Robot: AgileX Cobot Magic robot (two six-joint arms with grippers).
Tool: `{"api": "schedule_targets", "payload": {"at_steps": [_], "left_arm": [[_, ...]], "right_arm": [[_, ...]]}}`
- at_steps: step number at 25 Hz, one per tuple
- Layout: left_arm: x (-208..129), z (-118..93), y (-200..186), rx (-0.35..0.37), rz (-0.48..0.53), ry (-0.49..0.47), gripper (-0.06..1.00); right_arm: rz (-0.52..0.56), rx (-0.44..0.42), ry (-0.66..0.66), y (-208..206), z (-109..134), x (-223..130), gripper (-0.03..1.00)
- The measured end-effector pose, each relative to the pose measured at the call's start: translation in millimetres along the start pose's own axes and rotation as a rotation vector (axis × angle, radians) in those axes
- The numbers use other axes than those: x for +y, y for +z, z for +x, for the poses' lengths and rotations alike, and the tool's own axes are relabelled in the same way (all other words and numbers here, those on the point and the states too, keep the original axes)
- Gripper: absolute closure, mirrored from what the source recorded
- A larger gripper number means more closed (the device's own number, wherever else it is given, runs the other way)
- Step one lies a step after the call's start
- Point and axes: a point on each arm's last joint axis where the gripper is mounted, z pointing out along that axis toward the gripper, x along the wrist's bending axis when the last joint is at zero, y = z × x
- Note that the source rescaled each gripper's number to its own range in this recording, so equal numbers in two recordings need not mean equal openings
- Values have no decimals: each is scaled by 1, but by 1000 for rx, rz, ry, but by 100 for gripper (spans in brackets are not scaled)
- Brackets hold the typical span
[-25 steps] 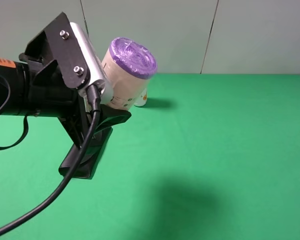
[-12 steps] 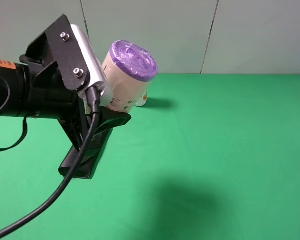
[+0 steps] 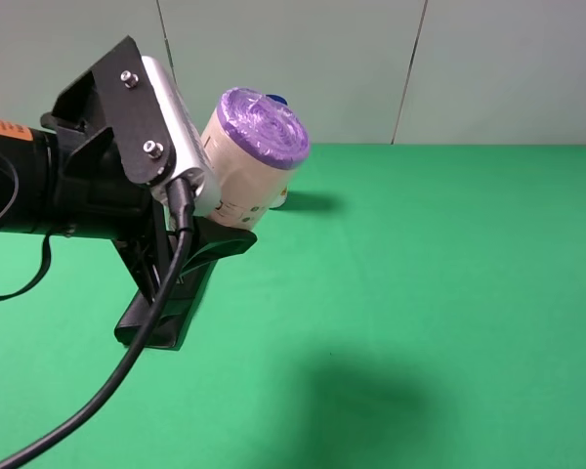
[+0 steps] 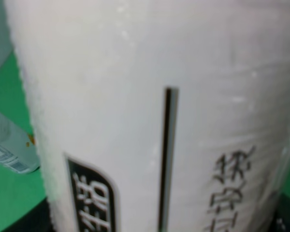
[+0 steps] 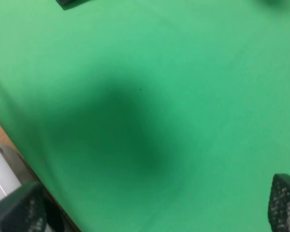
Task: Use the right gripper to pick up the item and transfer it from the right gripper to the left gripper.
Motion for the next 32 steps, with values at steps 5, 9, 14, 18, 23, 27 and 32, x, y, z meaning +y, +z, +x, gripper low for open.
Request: {"api": "schedule_targets", "payload": {"at_steps": [5, 9, 14, 18, 23, 27, 32], "left_arm": [[-2, -3, 0, -38, 18, 1, 94], [-2, -5, 0, -51, 25, 1, 94], [-3, -5, 0, -60, 30, 1, 94], [-3, -6, 0, -61, 30, 1, 94], [-3, -6, 0, -62, 31, -8, 94], [-4, -3, 0, -54, 36, -91, 94], [-11, 9, -3, -22, 64, -226, 94]], "right_arm": [[-16, -14, 11, -2, -1, -1, -3], [-108, -104, 72, -14, -2, -8, -3], [-235, -276, 169, -30, 2, -19, -3], [-247, -397, 244, -31, 3, -20, -3], [-245, -504, 311, -30, 3, -20, -3], [-245, -521, 322, -30, 3, -20, -3], [-245, -520, 322, -30, 3, -20, -3]]}}
